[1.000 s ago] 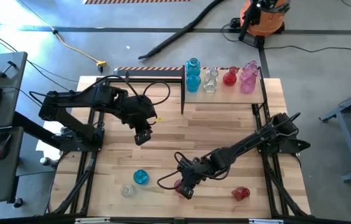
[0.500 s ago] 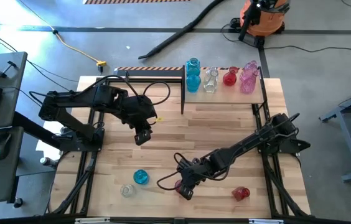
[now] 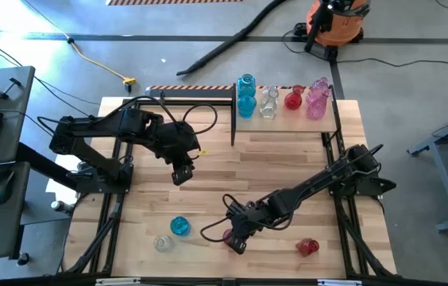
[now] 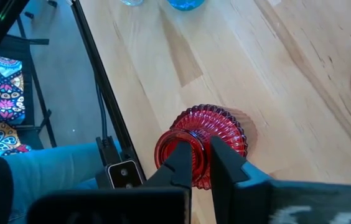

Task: Sort vases onto shelf
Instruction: Put the left red vase on the shelf aligned with the other red vase

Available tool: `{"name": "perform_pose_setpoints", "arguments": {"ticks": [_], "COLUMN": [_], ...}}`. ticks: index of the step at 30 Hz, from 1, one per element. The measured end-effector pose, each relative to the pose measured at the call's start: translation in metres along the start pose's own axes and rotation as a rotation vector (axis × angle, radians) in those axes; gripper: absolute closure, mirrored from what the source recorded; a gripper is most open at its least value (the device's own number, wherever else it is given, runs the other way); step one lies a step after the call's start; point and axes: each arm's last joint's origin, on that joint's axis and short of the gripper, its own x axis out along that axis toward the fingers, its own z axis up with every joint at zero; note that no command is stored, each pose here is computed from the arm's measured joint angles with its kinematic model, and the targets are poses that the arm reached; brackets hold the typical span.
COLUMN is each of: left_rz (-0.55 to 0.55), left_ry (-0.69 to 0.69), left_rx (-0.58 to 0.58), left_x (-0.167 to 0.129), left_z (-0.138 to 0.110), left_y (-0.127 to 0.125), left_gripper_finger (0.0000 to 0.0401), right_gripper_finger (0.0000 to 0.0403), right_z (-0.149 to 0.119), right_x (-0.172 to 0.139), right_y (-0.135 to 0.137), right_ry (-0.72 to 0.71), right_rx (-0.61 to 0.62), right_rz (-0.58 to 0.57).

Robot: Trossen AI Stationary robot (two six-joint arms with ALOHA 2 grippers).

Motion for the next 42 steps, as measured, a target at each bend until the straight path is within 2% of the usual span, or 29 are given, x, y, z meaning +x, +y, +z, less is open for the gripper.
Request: {"name": "perform_pose_setpoints", "arguments": {"ticks": [6,13,24,32,42], "left_rz": [0.0,0.001,0.012,-0.004,-0.003], "left_ry": [0.0,0.0,-0.005,0.004,0.007], "left_rx": [0.0,0.0,0.005,0.038,0.065], "left_x": [0.0,0.0,0.0,0.0,0.001], "left_z": [0.0,0.0,0.0,-0.005,-0.009], "left_y": [0.0,0.0,-0.001,-0.01,-0.016], "left_gripper_finger": [0.0315,0.0315,0.0315,0.0315,0.0315], "right_gripper_finger": [0.0401,0.0402,0.0402,0.0402,0.0402], "right_z": [0.0,0.006,0.005,0.008,0.019], "right_x": [-0.002,-0.017,-0.022,-0.028,-0.067], "right_y": [0.001,0.006,0.004,0.004,0.0], "right_ry": [0.004,0.034,0.058,0.077,0.033], "right_rx": [-0.002,-0.039,-0.035,-0.026,-0.003], "right_rz": [-0.006,-0.099,-0.15,-0.123,-0.093]}}
